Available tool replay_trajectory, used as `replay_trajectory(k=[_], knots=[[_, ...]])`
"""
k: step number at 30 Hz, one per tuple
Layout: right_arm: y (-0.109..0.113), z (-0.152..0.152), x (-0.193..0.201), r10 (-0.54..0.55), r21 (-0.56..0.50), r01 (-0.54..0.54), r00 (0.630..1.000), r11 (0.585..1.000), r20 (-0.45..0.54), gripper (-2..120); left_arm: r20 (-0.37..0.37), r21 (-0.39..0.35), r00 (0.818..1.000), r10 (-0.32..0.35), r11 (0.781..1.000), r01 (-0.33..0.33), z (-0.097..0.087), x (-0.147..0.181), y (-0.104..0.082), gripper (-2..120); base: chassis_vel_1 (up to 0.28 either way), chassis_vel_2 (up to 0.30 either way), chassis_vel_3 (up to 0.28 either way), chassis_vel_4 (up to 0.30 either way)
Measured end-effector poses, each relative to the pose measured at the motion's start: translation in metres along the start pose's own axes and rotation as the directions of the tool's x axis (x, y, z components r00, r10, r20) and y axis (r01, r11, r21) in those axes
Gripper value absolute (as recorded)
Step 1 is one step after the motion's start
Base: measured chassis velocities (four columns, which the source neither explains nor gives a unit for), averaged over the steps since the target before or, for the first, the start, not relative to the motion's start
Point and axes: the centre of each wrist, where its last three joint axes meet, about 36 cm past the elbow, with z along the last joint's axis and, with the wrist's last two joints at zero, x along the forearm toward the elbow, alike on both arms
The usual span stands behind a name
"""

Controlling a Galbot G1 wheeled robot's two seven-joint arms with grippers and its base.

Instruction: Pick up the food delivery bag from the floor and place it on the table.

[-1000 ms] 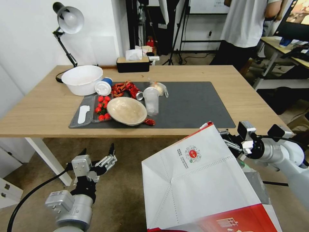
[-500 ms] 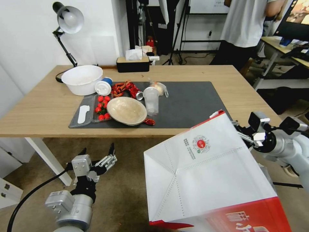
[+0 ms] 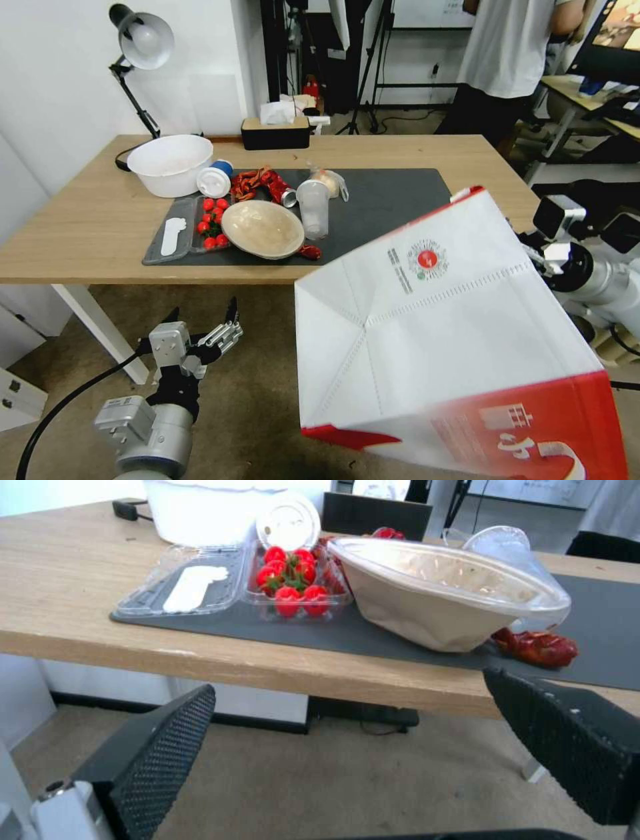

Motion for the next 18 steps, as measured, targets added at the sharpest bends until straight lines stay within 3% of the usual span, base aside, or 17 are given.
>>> replay_trajectory(k=[7,11,18], knots=[[0.002,-0.005,-0.011,0.082,0.023,-0.082,0.997,0.996,0.012,0,-0.001,-0.001,1.0,0.0,1.0,0.0,0.0,0.0,0.0,100,0.0,0.0,0.0,0.0],[0.009,-0.011,-0.023,0.208,0.056,-0.208,0.978,0.977,0.014,0,0.0,-0.002,1.0,0.0,1.0,0.0,0.0,0.0,0.0,100,0.0,0.0,0.0,0.0],[0.015,-0.021,-0.033,0.257,0.067,-0.257,0.966,0.964,0.016,0,0.002,-0.002,1.0,0.001,1.0,-0.001,0.0,0.0,0.0,100,0.0,0.0,0.0,0.0]])
